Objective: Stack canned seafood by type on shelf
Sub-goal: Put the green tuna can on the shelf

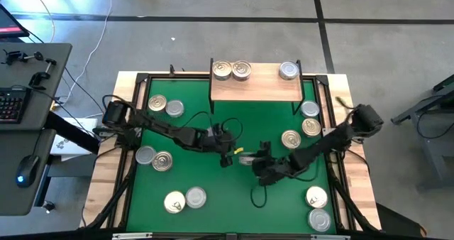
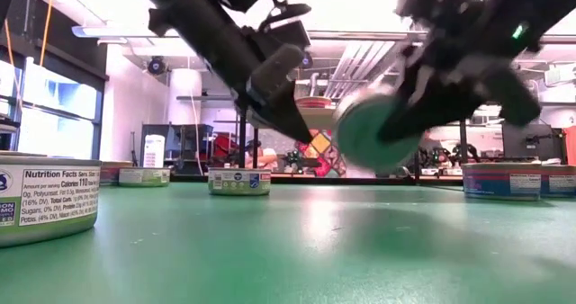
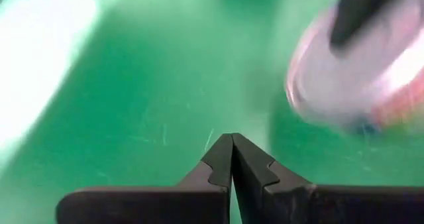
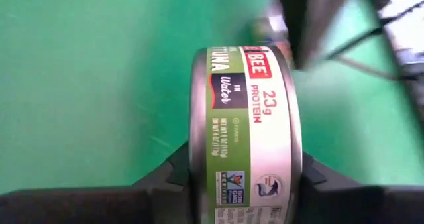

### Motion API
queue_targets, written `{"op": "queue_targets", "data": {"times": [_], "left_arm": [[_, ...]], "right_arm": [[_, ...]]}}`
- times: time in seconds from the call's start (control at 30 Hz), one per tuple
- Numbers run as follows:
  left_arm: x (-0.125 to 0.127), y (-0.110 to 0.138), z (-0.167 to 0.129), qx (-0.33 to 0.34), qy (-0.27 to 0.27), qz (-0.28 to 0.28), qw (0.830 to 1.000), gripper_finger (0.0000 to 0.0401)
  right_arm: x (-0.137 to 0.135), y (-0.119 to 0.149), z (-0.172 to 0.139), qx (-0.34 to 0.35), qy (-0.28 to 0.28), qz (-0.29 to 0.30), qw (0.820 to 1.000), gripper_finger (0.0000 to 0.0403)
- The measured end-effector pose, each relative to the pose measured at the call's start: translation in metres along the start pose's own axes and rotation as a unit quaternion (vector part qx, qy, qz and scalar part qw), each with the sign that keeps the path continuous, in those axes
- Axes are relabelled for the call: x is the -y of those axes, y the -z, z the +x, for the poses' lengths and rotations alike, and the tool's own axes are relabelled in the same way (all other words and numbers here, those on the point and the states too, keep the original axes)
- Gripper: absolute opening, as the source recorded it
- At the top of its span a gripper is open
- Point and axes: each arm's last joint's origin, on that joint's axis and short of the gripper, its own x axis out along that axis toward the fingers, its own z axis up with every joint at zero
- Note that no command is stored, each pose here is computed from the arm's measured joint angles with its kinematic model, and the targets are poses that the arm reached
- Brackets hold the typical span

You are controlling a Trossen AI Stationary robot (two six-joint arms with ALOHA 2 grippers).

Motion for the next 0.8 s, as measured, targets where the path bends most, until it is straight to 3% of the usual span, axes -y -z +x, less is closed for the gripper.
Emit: {"op": "queue_targets", "data": {"times": [0.13,0.37,0.5,0.6,0.8], "left_arm": [[0.012,-0.003,-0.012,0.028,-0.026,0.008,0.999,0.0000],[0.024,-0.001,-0.018,0.048,-0.047,0.017,0.998,0.0000],[0.023,-0.001,-0.018,0.052,-0.061,0.020,0.997,0.0000],[0.023,-0.001,-0.018,0.052,-0.062,0.020,0.997,0.0000],[0.023,-0.001,-0.018,0.052,-0.062,0.020,0.997,0.0000]], "right_arm": [[0.030,-0.013,-0.039,-0.017,0.069,-0.021,0.997,0.0119],[0.125,-0.028,-0.074,-0.104,0.140,-0.065,0.983,0.0119],[0.176,-0.021,-0.063,-0.164,0.175,-0.089,0.967,0.0119],[0.206,-0.010,-0.045,-0.208,0.162,-0.095,0.960,0.0119],[0.243,0.007,-0.022,-0.242,0.144,-0.066,0.957,0.0119]]}}
